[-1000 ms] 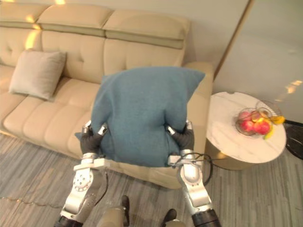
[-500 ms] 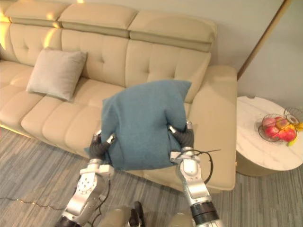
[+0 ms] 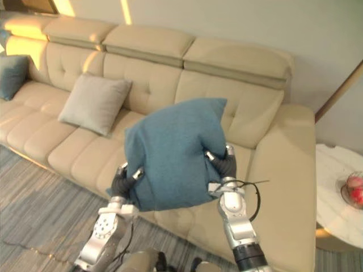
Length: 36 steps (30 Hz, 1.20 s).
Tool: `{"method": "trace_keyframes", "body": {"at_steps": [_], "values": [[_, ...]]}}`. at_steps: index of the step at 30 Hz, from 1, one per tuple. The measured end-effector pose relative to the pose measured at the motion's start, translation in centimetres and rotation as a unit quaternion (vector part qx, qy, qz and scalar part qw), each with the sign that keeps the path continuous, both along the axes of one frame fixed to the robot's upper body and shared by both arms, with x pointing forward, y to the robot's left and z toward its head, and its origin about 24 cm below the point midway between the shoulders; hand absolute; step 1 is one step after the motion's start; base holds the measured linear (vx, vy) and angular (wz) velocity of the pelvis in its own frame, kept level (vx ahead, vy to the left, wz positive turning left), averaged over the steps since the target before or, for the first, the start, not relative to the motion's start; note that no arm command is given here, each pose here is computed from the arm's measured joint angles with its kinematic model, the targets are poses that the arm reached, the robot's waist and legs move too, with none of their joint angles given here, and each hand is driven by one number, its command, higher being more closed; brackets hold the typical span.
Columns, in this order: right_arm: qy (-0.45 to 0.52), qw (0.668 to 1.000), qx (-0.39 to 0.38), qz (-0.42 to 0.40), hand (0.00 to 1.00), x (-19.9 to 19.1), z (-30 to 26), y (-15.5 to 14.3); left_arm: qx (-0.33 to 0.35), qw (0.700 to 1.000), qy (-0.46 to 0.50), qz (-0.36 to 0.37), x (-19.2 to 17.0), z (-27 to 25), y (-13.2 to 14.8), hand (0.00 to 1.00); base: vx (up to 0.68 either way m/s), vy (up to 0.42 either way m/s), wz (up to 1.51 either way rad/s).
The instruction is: Pick up cushions and gather them together orderly.
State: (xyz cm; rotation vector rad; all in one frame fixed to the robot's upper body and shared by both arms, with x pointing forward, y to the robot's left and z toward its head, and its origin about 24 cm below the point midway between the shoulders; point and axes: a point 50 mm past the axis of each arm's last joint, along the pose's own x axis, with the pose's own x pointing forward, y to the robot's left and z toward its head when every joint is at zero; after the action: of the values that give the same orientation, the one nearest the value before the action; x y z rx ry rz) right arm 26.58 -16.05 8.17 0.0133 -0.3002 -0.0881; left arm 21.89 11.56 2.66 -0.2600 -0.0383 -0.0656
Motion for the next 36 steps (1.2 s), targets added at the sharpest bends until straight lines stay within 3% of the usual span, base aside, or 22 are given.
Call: {"method": "trace_keyframes", "body": {"at_steps": [9, 26, 32, 36], "values": [[0.013, 1.0, 0.014, -0.006, 1.0, 0.4, -0.6, 0.3, 0.012, 1.0, 0.011, -0.006, 0.2, -0.3, 0.1, 1.0, 0.22, 0.229, -0.16], [0.092, 0.995, -0.004, -0.05, 1.0, -2.2, -4.5, -1.6, 0.051, 0.998, 0.009, -0.033, -0.1, -0.4, -0.7, 1.0, -0.05, -0.034, -0.4], [0.077, 0.995, -0.025, -0.06, 1.0, -0.6, -3.7, -1.4, 0.064, 0.997, -0.05, -0.017, 2.4, 2.3, -0.9, 1.0, -0.04, -0.021, -0.35], [0.033, 0.997, -0.033, -0.061, 1.0, 2.6, -0.9, -0.8, 0.066, 0.99, -0.125, 0.006, 5.2, 6.2, -0.9, 1.0, -0.07, -0.026, -0.22]]}}
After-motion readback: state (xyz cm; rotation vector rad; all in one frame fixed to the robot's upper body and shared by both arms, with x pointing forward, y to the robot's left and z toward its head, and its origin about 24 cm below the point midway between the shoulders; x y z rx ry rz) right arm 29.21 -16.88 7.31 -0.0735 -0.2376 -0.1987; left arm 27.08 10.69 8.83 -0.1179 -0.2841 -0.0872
